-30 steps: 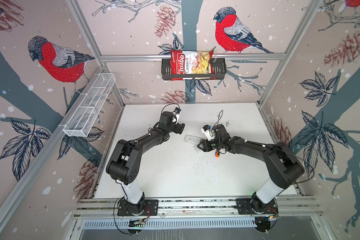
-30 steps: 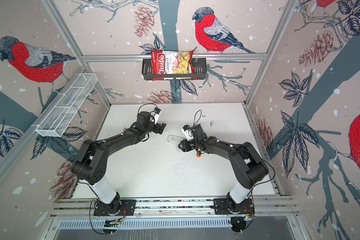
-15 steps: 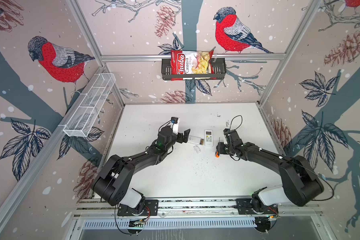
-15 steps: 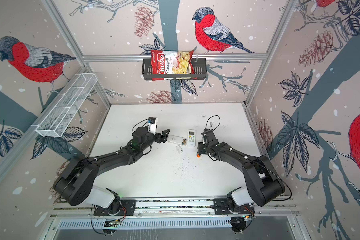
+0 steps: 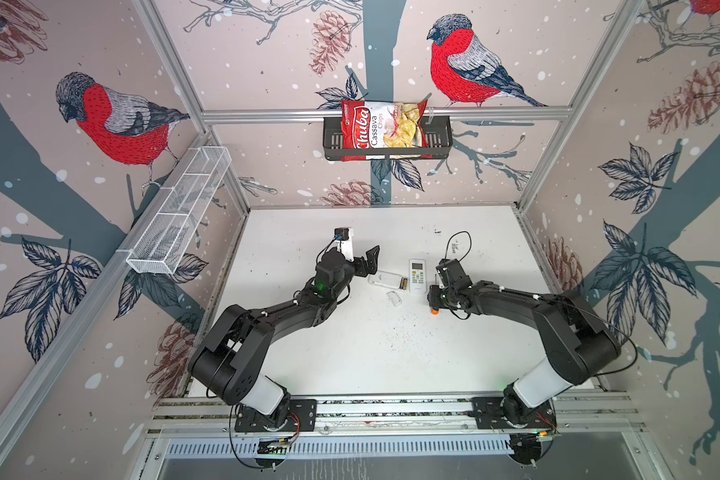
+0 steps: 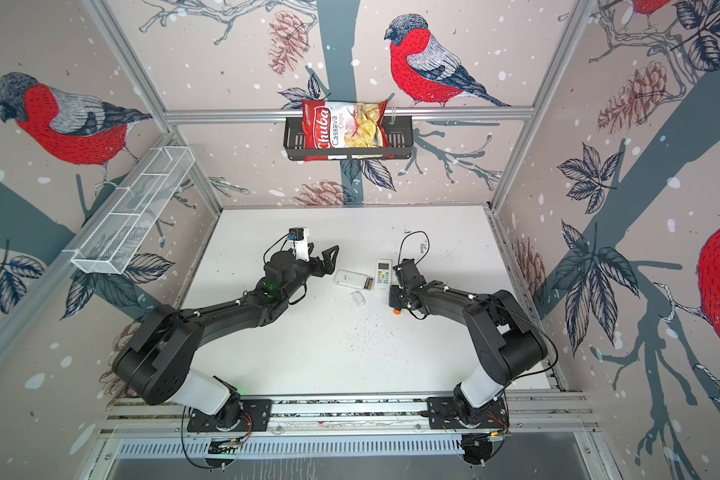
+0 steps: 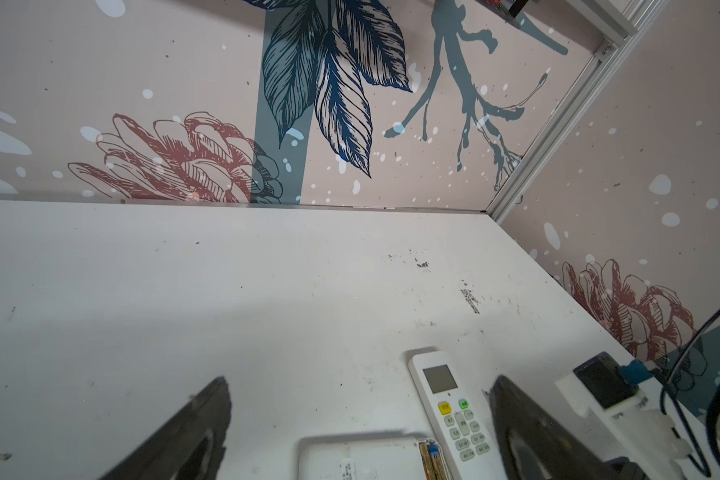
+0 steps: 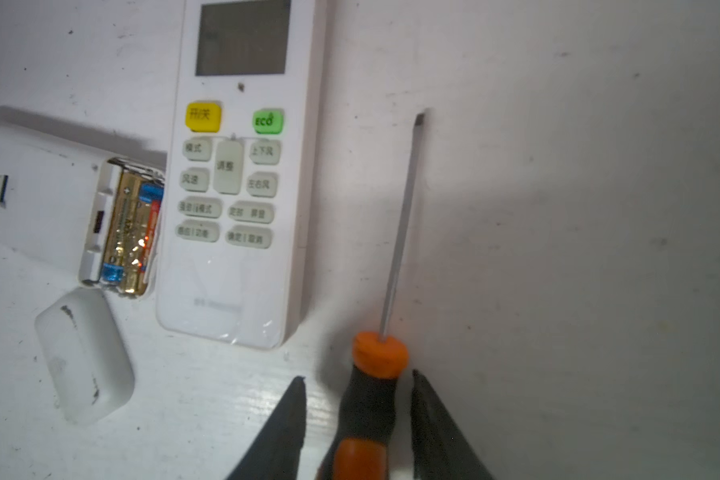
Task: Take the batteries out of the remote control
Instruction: 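Grasp the orange-handled screwdriver with the right gripper while the left arm lifts away, then lift the screwdriver with the right gripper toward the left gripper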
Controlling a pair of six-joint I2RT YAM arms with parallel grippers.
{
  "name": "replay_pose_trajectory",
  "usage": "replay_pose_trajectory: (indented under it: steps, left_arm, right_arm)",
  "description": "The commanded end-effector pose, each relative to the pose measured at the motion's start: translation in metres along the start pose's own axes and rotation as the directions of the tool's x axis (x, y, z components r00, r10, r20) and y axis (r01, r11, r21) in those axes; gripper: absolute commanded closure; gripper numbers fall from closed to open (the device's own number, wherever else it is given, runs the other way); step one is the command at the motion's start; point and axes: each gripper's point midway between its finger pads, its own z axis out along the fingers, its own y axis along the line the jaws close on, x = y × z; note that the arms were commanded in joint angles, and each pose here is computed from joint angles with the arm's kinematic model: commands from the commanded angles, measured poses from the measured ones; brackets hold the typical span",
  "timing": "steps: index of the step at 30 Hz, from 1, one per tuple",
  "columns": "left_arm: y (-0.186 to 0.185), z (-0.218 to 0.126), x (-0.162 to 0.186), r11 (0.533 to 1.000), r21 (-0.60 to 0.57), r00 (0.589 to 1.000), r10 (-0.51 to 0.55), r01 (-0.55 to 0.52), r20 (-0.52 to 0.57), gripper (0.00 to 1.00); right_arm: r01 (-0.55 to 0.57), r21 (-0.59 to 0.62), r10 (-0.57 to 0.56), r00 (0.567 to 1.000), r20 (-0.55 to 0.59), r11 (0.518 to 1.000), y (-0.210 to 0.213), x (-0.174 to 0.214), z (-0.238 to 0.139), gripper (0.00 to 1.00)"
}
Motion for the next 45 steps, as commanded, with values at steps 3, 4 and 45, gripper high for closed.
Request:
replay_pose_trajectory:
  steps: [3, 4, 45]
  left_arm:
    - [0.000, 0.006, -0.029, 0.997, 0.002, 0.993, -0.078, 0.079, 0.088, 0.04]
    - [0.001, 0.006, -0.032, 0.995, 0.006, 0.991, -0.096, 0.096, 0.088, 0.04]
    - [-0.048, -0.074, -0.001, 0.802, 0.505, 0.932, -0.361, 0.317, -0.012, 0.28]
  right_arm:
    - [-0.034, 0.019, 0.035, 0.998, -0.049, 0.999, -0.001, 0.013, 0.002, 0.76]
    - [-0.034, 0.019, 0.035, 0.998, -0.051, 0.999, 0.001, 0.015, 0.001, 0.80]
    - [0.561, -0.667, -0.399, 0.825, 0.400, 0.491, 0.181, -0.059, -0.108, 1.00]
